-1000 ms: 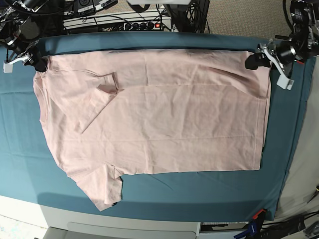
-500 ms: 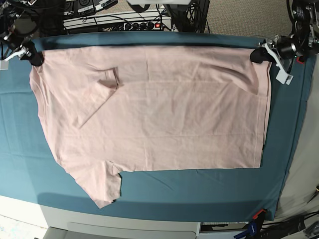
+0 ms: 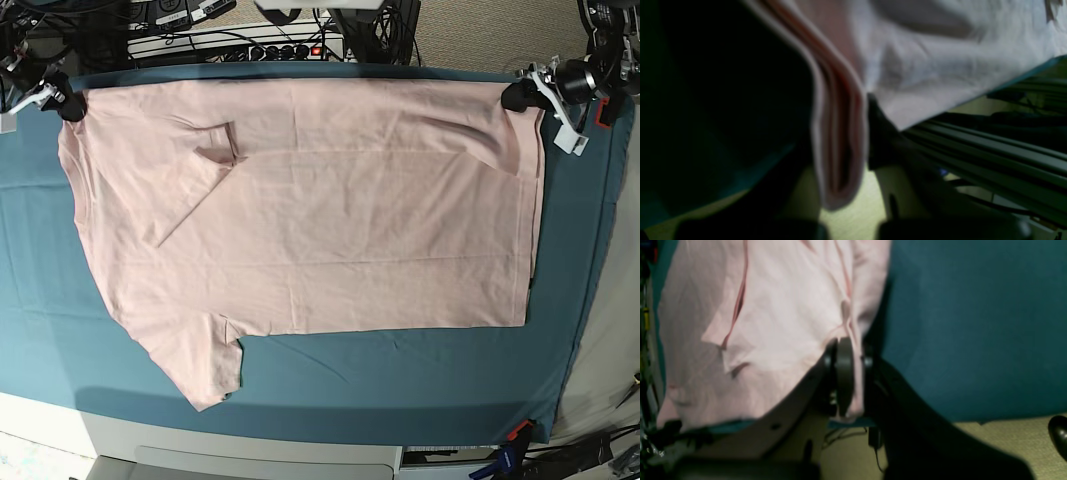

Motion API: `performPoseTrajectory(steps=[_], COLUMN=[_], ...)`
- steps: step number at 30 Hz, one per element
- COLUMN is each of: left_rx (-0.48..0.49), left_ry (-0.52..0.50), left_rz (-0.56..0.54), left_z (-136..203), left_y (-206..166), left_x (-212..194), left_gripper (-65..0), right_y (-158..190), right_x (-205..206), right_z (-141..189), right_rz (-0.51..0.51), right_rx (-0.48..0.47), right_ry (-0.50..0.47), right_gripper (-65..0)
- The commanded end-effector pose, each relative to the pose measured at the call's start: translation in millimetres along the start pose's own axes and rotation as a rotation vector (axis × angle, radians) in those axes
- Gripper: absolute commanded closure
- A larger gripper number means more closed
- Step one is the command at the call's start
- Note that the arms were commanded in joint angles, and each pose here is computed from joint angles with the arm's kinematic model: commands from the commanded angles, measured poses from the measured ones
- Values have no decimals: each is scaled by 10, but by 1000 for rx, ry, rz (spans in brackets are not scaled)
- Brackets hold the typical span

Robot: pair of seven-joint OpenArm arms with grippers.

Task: Fold the T-shirt properly
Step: 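Release the shirt edge and raise both grippers, then reach both grippers to the opposite shirt edge and grasp the sleeve and hem corner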

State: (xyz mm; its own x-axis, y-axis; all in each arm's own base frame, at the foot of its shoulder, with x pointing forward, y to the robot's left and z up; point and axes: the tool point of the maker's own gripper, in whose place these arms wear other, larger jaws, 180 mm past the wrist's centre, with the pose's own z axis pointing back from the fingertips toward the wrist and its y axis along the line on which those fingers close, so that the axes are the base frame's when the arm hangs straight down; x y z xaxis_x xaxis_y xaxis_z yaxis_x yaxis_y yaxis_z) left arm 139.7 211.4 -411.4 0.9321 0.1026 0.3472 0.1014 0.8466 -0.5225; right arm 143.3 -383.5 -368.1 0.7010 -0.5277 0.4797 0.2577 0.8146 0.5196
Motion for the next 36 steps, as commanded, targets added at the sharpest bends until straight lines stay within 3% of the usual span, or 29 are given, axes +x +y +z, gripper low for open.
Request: performPoseTrajectory(steps=[1,10,13,16,17,20,27,31,36], left_rx=[79,93,78,106,137,240,433,467,490], left_ry=[142,143,155,186,199,201,27,-100,-244], left_rz=[-10,-18,-83,-122,-118,-146,-193,-259,-346], left_z=[45,47,48,63,80,228,1008,1360,1547], left_y=[159,185,168,227,283,489,916,923,802], left_x=[-299,-299,-314,-363,-380,-300,406,996,1648], left_gripper=[0,0,-23,-246,-275,-275,-274,-229,-227], right_y=[4,-1,5,-5,-39,-117,-257,-127,91], right_x=[143,133,132,117,123,205,808,1464,2030], right_z=[92,95,95,95,97,115,310,417,381], right_rz=[39,38,55,80,84,103,238,313,337], right_rx=[-8,-10,-6,-12,-31,-77,-210,-246,-270], right_ry=[-26,-24,-23,-15,-16,-47,-133,-282,-408], right_gripper=[0,0,0,-243,-273,-274,-274,-274,-274])
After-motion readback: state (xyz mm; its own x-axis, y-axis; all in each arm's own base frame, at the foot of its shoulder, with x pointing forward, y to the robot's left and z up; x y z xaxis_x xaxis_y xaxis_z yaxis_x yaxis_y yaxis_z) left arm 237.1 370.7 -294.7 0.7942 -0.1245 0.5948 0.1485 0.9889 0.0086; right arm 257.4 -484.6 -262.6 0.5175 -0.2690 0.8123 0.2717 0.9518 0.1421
